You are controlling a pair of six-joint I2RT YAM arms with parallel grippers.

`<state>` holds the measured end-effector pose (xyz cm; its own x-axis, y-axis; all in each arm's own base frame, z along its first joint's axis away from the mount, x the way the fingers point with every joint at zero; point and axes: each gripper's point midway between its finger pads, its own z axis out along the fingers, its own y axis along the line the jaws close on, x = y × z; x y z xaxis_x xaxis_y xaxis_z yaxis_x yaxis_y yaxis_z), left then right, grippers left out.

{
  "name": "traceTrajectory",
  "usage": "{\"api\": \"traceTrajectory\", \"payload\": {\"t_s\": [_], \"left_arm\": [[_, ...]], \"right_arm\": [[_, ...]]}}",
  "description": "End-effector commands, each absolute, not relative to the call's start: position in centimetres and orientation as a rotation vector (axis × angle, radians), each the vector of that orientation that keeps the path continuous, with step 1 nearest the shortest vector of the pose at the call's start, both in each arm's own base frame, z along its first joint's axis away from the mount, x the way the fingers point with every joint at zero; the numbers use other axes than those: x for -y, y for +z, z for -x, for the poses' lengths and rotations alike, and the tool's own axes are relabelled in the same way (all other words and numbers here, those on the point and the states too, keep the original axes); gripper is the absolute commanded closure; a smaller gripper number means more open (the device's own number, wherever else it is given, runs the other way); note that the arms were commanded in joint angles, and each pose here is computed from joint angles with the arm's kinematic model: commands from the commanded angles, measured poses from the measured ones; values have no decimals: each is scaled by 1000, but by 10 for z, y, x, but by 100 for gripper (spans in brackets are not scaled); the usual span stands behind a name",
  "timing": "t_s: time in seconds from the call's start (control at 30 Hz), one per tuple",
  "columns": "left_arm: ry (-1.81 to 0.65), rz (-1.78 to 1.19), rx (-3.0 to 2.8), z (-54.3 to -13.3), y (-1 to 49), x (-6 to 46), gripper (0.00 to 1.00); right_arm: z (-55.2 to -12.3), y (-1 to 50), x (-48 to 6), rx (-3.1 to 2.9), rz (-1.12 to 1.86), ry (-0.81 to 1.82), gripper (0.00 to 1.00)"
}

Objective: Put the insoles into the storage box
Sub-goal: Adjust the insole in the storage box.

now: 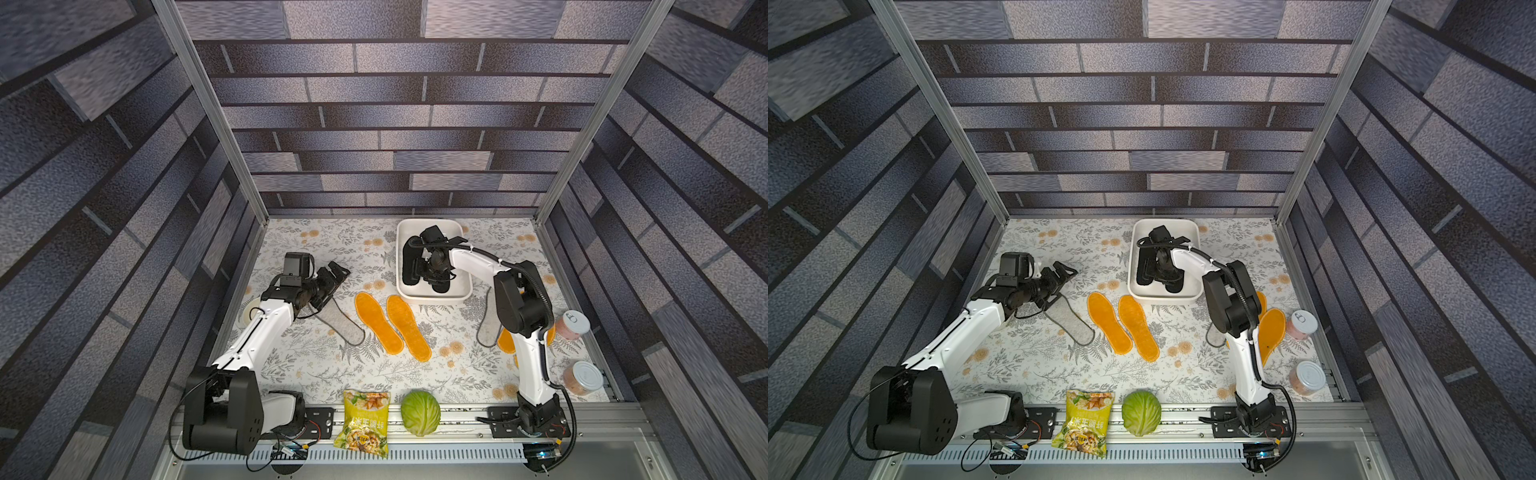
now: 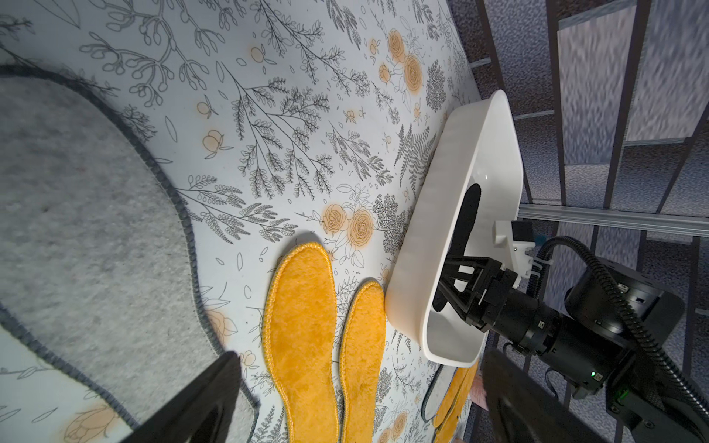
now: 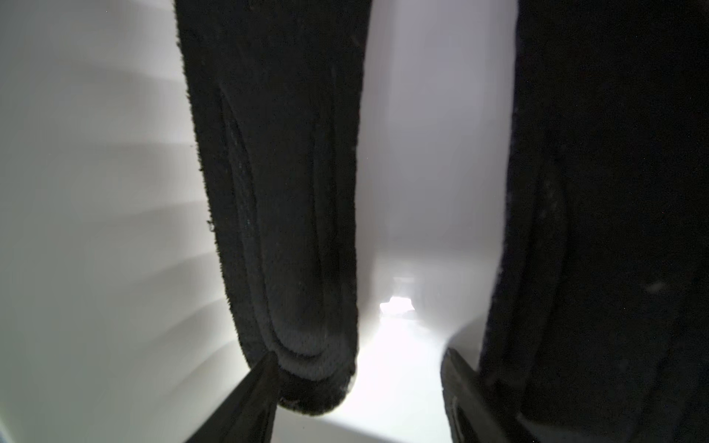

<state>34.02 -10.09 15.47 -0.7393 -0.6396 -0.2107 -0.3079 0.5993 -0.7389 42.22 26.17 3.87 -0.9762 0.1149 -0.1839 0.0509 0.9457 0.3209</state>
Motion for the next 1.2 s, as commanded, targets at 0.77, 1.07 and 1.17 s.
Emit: {"api": "traceTrajectory", "payload": {"t_s": [0.77,1.07,1.17], "left_arm": [[-972,756,-2377,-335,152,99,0],[-970,753,-2376,-334,153,98,0],[-959,750,-2380,-333,155,97,0]], "right_arm": [[-437,70,-258,-2822,10,521,32],[-479,67,-265,-2788,10,434,32],[-488,65,-262,-2784,-18,412,32]]}}
